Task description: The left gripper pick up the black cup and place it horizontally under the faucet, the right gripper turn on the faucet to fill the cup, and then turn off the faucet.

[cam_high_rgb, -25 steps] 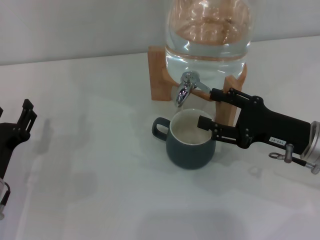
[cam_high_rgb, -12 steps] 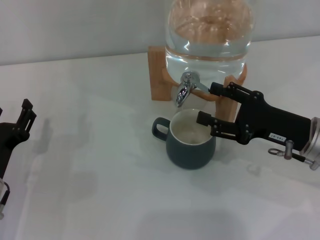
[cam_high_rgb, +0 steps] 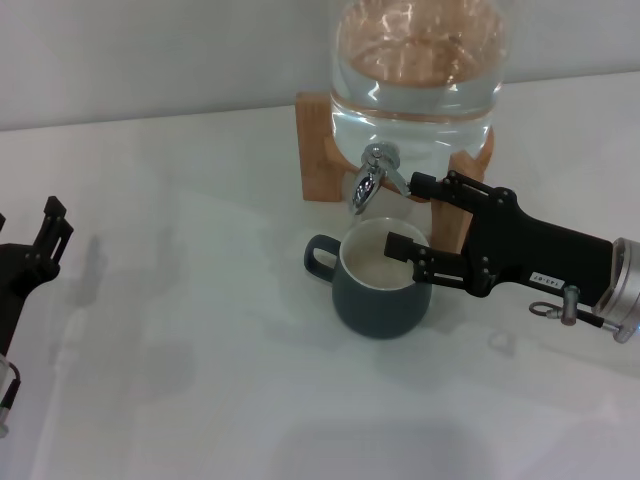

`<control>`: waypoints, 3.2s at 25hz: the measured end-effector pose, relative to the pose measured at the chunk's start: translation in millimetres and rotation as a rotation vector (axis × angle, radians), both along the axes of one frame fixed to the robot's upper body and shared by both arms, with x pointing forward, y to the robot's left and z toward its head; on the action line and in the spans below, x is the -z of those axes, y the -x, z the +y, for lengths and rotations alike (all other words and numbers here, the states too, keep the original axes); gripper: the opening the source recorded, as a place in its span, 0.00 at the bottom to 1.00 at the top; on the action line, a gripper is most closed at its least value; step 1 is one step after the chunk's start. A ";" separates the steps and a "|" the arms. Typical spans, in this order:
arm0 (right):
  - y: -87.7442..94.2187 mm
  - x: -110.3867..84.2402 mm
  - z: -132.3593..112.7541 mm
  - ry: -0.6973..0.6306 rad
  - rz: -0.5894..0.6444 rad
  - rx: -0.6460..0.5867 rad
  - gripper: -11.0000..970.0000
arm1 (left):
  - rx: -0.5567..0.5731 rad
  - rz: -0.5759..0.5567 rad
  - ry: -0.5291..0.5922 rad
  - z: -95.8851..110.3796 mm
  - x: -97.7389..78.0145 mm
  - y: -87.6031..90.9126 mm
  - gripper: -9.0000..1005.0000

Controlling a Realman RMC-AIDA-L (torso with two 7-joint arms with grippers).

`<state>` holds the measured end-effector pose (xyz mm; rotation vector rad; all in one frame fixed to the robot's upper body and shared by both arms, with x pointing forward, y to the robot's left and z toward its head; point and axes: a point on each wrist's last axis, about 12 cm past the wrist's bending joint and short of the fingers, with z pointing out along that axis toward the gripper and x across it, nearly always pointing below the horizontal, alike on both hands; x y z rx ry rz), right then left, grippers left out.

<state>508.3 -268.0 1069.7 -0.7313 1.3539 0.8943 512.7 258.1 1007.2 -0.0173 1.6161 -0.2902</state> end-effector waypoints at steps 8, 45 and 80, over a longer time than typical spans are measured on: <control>1.4 -0.2 -4.1 -0.021 -0.001 0.030 0.87 | 0.003 0.000 -0.001 -0.6 -0.1 -0.4 0.77; 0.4 0.6 14.1 0.011 -0.007 -0.062 0.87 | -0.003 0.012 -0.003 1.2 2.6 2.7 0.77; -0.5 2.3 -0.3 -0.022 -0.015 0.061 0.87 | 0.001 0.004 -0.002 -0.2 0.5 -0.6 0.77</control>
